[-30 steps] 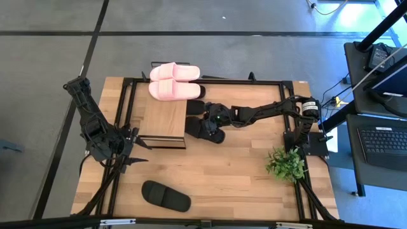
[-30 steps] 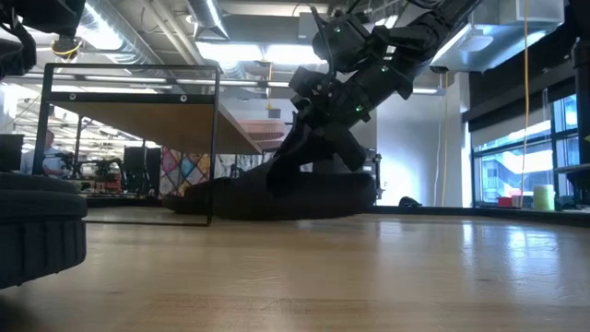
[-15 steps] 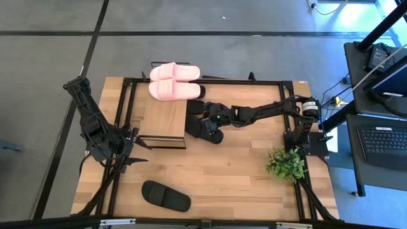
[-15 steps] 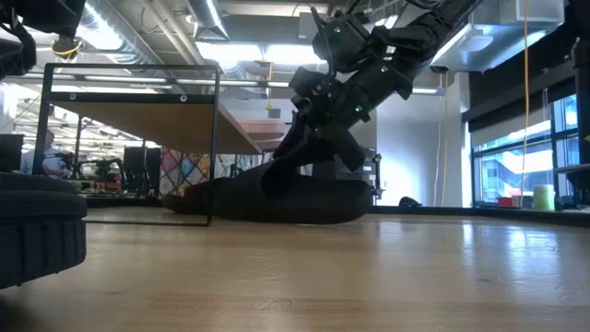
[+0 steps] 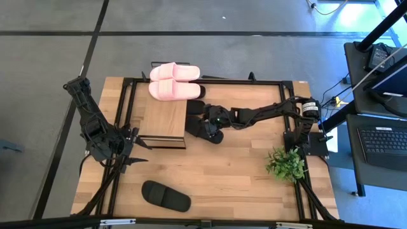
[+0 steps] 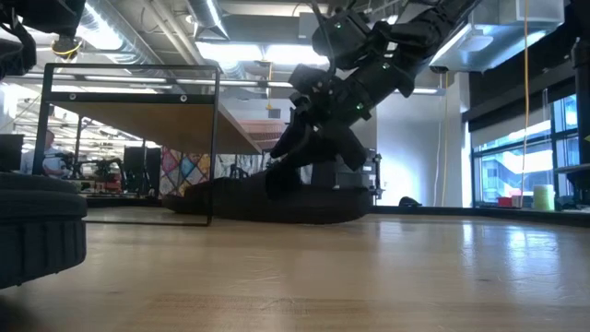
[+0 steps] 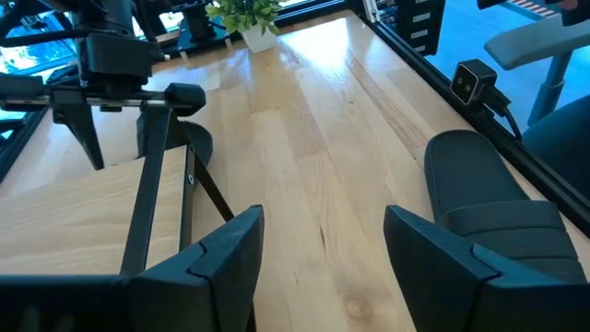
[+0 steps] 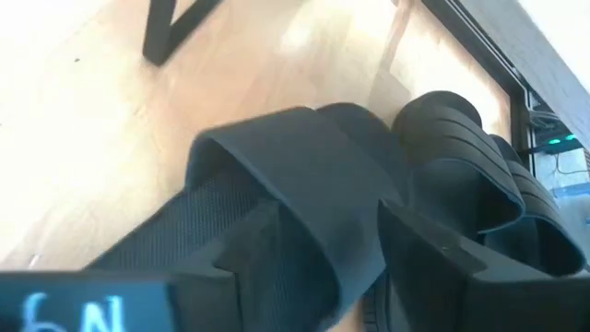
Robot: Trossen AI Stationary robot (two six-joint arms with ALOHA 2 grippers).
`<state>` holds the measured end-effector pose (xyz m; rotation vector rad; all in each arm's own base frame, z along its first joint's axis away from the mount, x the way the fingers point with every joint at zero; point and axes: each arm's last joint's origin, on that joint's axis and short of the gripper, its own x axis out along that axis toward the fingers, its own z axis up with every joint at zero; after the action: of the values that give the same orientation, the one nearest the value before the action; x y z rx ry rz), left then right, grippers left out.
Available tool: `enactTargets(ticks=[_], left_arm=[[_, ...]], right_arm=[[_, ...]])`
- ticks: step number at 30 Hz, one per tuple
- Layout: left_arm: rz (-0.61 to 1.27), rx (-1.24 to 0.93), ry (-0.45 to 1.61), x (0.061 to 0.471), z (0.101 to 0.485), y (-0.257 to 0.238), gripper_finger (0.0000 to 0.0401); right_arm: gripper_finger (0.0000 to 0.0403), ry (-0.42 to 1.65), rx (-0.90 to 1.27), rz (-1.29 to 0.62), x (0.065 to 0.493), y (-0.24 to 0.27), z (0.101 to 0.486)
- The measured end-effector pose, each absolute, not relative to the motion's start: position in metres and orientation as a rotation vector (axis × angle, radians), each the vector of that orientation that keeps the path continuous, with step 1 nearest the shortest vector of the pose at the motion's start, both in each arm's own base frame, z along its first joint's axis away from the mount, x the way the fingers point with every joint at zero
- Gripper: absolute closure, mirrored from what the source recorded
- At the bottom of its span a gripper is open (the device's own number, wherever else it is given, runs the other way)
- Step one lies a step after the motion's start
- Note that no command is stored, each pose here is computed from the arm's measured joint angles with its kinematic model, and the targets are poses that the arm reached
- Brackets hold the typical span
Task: Pick and place slides into the shelf
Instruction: Put the top black slide under the shelf
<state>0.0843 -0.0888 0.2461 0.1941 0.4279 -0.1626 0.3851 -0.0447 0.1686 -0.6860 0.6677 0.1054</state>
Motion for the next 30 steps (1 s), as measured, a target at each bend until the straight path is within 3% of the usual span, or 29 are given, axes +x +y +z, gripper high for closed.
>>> enactTargets(ticks=[5,10,15,22,30], left_arm=[[-0.162,0.193,0.428,0.084,0.246,-0.089,0.0184],[-0.162,0.193,0.428,0.084,0.246,-0.089,0.0184],[-0.162,0.193,0.429,0.084,0.246,-0.089,0.0184],[-0.162,0.194,0.429,0.084,0.246,-0.089,0.0184],[-0.163,0.194,0.429,0.084,0.246,-0.089,0.0184]], right_arm=[[0.0169,0.682,-0.694,0.07,0.385,-0.047,0.169],[0.0153,0.757,-0.722,-0.122,0.383,-0.044,0.173],[0.0152,0.843,-0.481,-0.235,0.379,-0.028,0.201],[0.0152,1.1,-0.057,-0.2,0.365,-0.01,0.23],[0.0152,1.165,-0.187,-0.109,0.36,0.003,0.214]])
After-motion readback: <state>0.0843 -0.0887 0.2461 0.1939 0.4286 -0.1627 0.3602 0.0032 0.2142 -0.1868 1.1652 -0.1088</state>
